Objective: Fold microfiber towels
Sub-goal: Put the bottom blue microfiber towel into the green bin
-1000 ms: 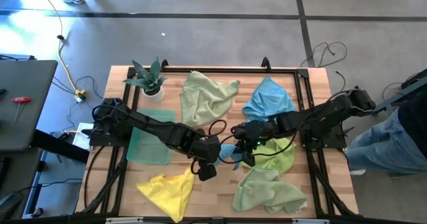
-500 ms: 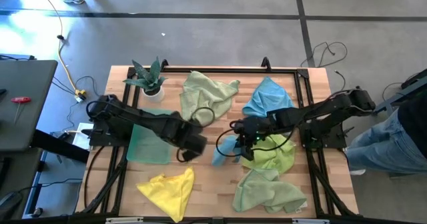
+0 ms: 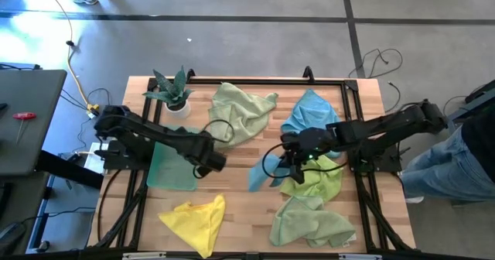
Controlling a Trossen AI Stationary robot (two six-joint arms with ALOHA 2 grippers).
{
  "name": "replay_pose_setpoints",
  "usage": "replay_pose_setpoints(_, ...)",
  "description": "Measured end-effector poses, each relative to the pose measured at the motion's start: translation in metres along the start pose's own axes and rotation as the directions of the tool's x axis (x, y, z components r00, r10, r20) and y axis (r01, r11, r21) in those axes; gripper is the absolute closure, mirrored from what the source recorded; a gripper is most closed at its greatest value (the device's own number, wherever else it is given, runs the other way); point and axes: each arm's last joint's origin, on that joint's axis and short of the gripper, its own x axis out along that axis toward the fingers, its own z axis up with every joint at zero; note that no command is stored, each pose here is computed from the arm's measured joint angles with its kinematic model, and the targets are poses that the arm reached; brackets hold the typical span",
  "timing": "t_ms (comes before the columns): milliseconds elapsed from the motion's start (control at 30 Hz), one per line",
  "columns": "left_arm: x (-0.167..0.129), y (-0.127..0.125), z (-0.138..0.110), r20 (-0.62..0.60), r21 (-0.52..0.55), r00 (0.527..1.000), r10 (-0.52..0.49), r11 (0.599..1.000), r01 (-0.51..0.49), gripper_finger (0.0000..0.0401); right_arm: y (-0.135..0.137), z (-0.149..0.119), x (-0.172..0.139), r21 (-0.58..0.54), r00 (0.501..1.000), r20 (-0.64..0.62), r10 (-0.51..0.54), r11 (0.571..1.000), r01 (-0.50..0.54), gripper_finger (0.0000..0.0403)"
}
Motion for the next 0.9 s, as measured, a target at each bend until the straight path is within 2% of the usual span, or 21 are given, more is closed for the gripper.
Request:
replay_pose_setpoints(167, 0.029, 0.014, -0.011, -0.019, -0.154, 0.992, -0.127, 0.981, 0.122, 0.0383, 0.002, -0.001, -0.005, -0.007, 1.000, 0.010, -0.017, 1.000, 0.017, 0.0403)
replay_pose_setpoints(333, 0.042, 0.012, -0.014, 0.030, -0.251, 0.956, -0.291, 0.924, 0.289, 0.0399, 0.004, -0.002, -0.005, -0.012, 1.000, 0.007, -0.014, 1.000, 0.014, 0.0403)
replay_pose_setpoints(633, 0.043, -0.011, -0.005, 0.168, -0.236, 0.876, -0.452, 0.845, 0.481, 0.0401, 0.001, 0.004, -0.002, -0.009, 0.999, 0.051, -0.010, 1.000, 0.011, 0.0403)
replay_pose_setpoints(733, 0.041, -0.012, -0.003, 0.200, -0.219, 0.865, -0.460, 0.840, 0.497, 0.0401, 0.001, 0.004, -0.002, -0.009, 0.998, 0.061, -0.015, 1.000, 0.016, 0.0403)
replay_pose_setpoints(833, 0.043, -0.006, -0.005, 0.191, -0.227, 0.888, -0.417, 0.862, 0.454, 0.0401, 0.001, 0.005, -0.002, -0.007, 0.997, 0.070, -0.023, 1.000, 0.023, 0.0403)
replay_pose_setpoints(900, 0.036, -0.004, -0.006, 0.216, -0.207, 0.865, -0.453, 0.844, 0.494, 0.0401, 0.002, 0.006, -0.002, -0.004, 0.996, 0.085, -0.019, 1.000, 0.020, 0.0403)
